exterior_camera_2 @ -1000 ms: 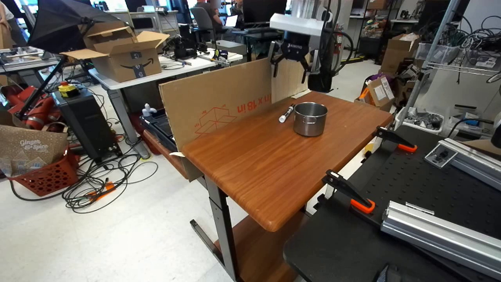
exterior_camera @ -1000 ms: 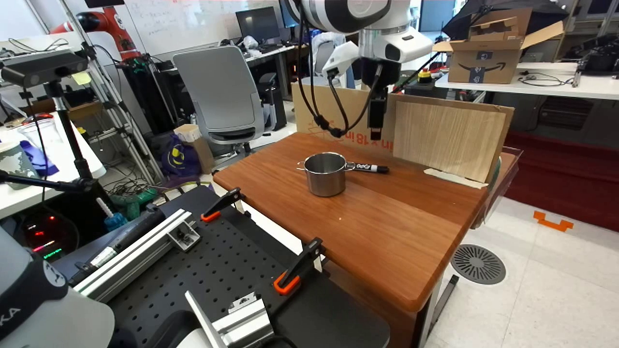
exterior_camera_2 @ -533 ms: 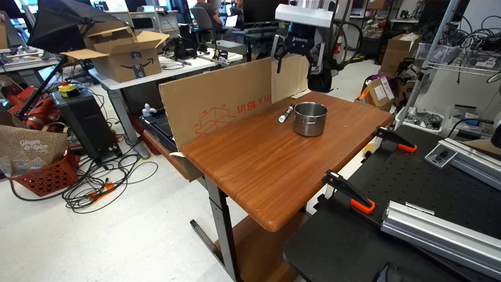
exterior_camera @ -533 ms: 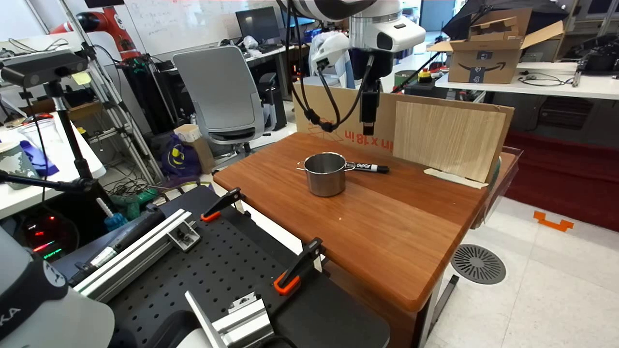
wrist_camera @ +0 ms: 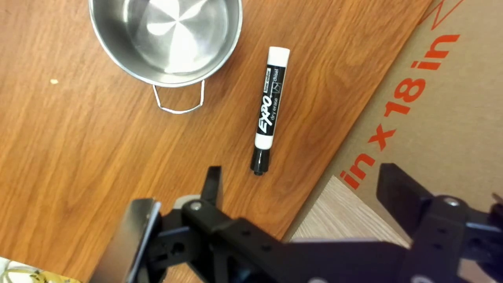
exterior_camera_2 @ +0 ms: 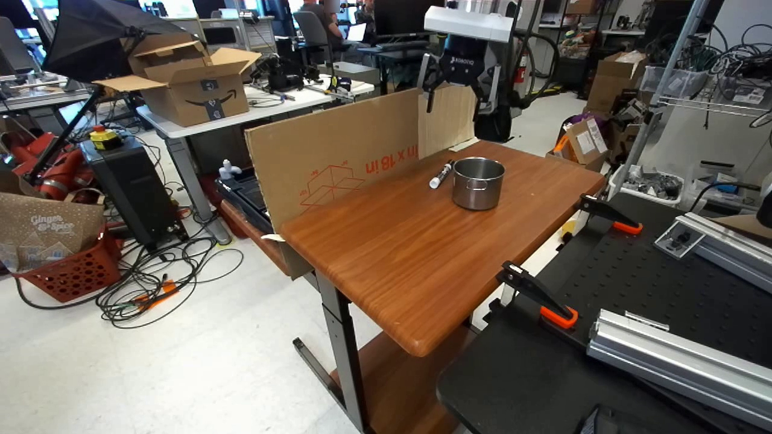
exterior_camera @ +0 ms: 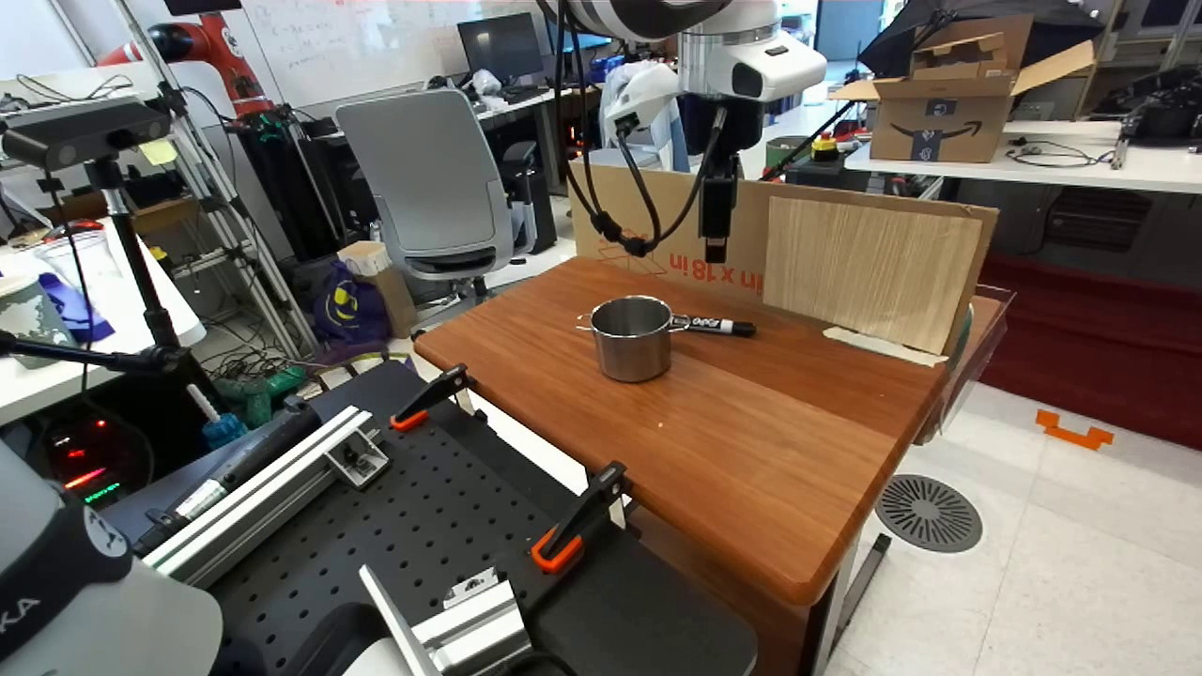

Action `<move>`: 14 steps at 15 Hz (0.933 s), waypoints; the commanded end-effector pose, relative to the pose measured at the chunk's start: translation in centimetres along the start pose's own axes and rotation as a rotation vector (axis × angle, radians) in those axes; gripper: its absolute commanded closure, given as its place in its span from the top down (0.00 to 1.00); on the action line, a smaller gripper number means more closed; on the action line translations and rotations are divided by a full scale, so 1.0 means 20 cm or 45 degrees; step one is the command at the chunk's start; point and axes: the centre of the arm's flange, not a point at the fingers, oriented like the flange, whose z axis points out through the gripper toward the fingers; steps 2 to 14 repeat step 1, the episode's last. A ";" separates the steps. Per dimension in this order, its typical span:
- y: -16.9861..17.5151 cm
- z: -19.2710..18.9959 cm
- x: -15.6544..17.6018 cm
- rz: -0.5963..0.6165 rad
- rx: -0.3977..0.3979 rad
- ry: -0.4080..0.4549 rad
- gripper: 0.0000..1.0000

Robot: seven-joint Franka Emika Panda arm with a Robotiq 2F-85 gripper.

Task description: Remove the marker from the mug cup and place it on the table

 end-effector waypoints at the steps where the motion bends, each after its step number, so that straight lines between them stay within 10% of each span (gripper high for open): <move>1: 0.00 0.00 0.00 0.000 0.000 0.000 1.00; 14: 0.00 0.00 0.00 0.000 0.000 0.000 1.00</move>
